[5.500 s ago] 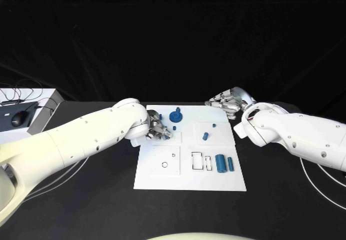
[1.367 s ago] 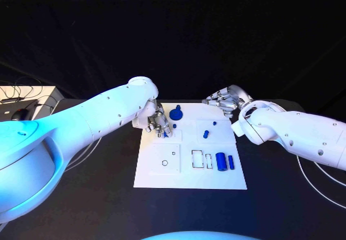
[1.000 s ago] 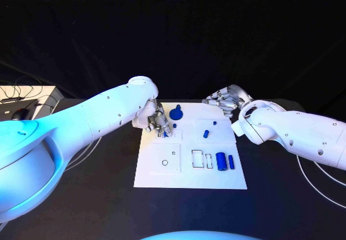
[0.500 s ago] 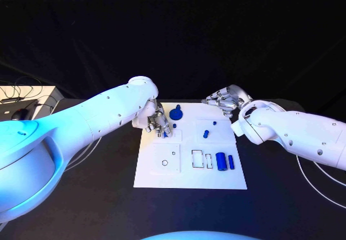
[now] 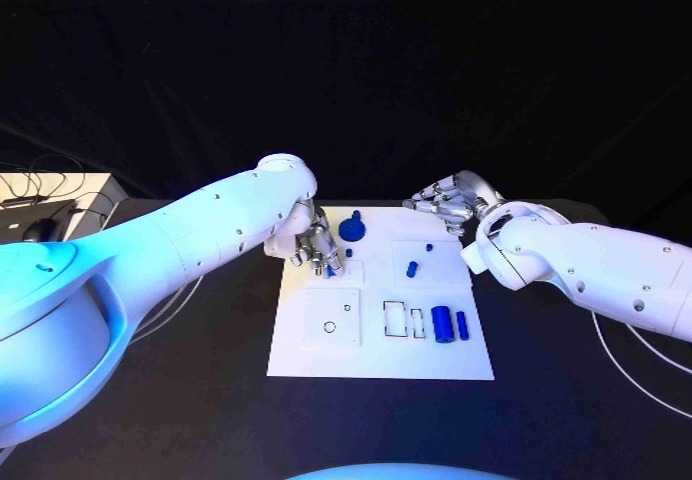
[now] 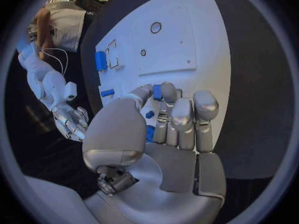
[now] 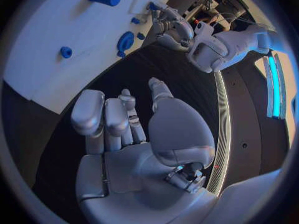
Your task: Assemble the parts on the task board
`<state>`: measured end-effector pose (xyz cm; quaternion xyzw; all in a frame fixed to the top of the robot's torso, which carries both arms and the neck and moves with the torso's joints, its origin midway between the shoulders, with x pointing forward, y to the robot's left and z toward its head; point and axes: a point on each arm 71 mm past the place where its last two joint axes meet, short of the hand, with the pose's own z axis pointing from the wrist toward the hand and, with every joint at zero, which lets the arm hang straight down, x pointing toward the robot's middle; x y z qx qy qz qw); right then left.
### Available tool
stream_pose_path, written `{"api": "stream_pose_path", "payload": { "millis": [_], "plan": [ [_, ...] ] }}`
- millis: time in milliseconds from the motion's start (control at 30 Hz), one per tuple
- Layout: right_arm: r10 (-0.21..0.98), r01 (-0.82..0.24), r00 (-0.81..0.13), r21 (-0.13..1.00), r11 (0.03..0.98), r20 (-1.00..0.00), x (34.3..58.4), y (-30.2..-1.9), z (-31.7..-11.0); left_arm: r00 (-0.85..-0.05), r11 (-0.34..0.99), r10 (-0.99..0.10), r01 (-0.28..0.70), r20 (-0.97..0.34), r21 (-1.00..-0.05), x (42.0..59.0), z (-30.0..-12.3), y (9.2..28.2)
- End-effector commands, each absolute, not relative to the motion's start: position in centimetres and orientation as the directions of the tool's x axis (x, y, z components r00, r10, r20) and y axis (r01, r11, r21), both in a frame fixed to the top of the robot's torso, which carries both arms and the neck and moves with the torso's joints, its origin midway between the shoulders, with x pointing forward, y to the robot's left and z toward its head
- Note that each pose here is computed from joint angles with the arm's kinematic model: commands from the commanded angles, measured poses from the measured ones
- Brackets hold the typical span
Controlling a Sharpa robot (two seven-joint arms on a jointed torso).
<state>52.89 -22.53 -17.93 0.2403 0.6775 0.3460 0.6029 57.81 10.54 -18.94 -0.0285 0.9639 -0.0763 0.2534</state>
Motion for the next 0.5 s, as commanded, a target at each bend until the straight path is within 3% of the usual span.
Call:
{"api": "stream_pose_path", "payload": {
  "millis": [33,500],
  "plan": [
    [0.737,-0.105,-0.163,0.754,0.648,-0.656,52.88,-22.41,-17.87,-0.880,0.988,-0.080,-0.008,-0.468,-0.153,57.67,-19.18,10.45],
    [0.735,-0.106,-0.168,0.754,0.649,-0.657,52.88,-22.34,-17.89,-0.865,0.983,-0.122,-0.039,-0.487,-0.178,57.93,-19.13,10.17]
  ]
}}
